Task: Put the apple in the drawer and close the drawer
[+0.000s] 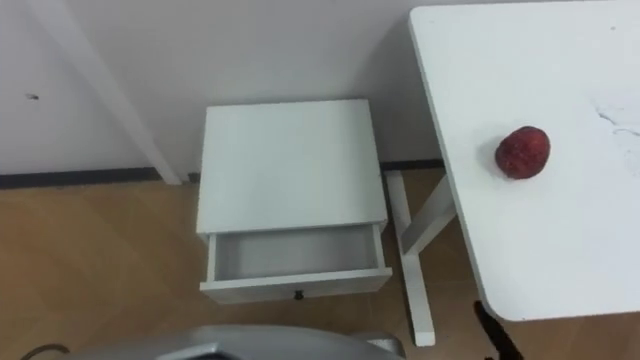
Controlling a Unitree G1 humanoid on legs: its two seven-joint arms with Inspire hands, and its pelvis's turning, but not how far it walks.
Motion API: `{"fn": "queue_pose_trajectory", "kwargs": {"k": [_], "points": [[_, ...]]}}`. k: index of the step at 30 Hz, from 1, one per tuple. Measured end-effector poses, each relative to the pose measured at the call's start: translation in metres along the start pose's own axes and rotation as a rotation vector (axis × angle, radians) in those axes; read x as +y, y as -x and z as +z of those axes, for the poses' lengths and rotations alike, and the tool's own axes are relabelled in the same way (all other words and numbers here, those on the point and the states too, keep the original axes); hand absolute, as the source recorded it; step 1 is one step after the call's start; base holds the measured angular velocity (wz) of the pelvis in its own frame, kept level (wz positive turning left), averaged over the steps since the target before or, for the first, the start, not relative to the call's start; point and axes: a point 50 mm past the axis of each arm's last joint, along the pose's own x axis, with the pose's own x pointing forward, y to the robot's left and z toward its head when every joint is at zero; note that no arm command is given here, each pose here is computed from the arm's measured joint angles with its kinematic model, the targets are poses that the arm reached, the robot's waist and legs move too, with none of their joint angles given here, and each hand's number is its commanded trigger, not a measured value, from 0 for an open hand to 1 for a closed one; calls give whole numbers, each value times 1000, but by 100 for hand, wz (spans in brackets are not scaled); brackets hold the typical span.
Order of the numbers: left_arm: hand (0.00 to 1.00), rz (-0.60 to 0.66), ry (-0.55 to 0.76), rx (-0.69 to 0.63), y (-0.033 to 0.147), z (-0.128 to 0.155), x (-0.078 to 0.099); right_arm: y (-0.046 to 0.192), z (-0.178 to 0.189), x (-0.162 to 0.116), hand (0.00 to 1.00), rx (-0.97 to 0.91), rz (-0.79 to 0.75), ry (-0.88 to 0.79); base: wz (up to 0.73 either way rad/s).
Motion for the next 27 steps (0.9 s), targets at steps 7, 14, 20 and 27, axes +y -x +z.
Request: {"fn": "queue_pose_trajectory", "kwargs": {"k": [7, 14, 20, 27], "points": [[0, 37, -14, 34, 0, -9, 9, 0, 17, 2, 0, -46, -128, -290, -6], [0, 59, -22, 19, 0, -8, 17, 7, 51, 34, 0, -142, -121, -362, -1], [0, 72, -42, -40, 1, 1, 21, 24, 84, 60, 0, -304, -112, -342, 0], [0, 73, -56, -75, 1, 9, 20, 65, 119, 107, 0, -568, -51, -286, 0]]}}
